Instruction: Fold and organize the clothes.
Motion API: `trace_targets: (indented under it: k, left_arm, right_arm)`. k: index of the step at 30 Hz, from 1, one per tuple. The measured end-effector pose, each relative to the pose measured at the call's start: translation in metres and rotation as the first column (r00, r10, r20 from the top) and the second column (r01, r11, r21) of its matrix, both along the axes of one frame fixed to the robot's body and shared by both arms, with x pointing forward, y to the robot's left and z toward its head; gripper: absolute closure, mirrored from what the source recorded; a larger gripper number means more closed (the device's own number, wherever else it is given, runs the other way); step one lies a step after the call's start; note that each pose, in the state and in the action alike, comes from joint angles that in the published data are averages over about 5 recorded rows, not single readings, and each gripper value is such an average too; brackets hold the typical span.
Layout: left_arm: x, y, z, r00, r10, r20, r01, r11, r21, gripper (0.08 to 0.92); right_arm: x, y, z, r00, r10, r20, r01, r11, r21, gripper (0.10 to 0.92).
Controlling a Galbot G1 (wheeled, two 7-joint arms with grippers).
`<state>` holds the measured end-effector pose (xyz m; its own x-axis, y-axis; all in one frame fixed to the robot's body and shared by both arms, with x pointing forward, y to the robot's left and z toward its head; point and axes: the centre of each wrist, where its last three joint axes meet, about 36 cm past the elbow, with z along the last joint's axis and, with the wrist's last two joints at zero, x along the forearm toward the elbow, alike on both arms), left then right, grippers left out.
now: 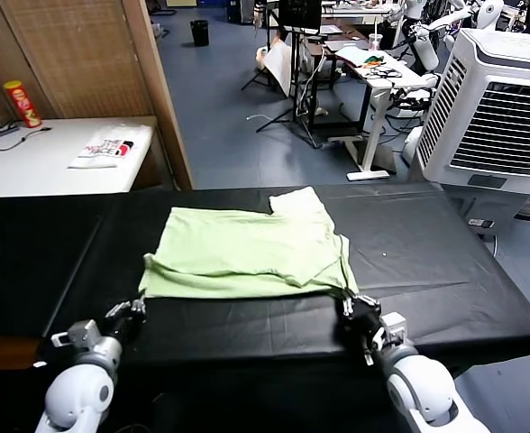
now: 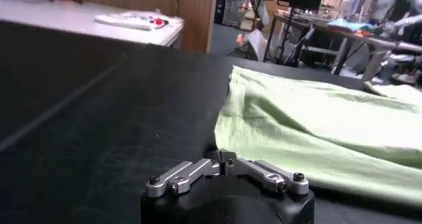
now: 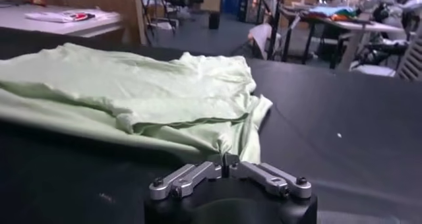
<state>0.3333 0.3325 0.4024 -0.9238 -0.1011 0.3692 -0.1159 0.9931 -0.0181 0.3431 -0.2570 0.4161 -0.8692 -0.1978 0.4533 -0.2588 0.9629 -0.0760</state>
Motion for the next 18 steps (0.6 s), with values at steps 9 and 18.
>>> trace_targets:
  k: [9,18]
  left_arm:
    - [-0.042,-0.014,0.023,0.9993,-0.029,-0.024,0.031,0.998,0.054,0.874]
    - [-0.074,-0.019,0.030,0.9954,-0.022,-0.094,0.030,0.996,0.086,0.780]
  right_arm:
    - [-0.043,-0.005,0.006,0.998,0.022,-0.054,-0.023,1.000,-0.019,0.862]
    - [-0.069,-0.009,0.020,0.996,0.081,-0.046,-0.083,0.995,-0.046,0.407]
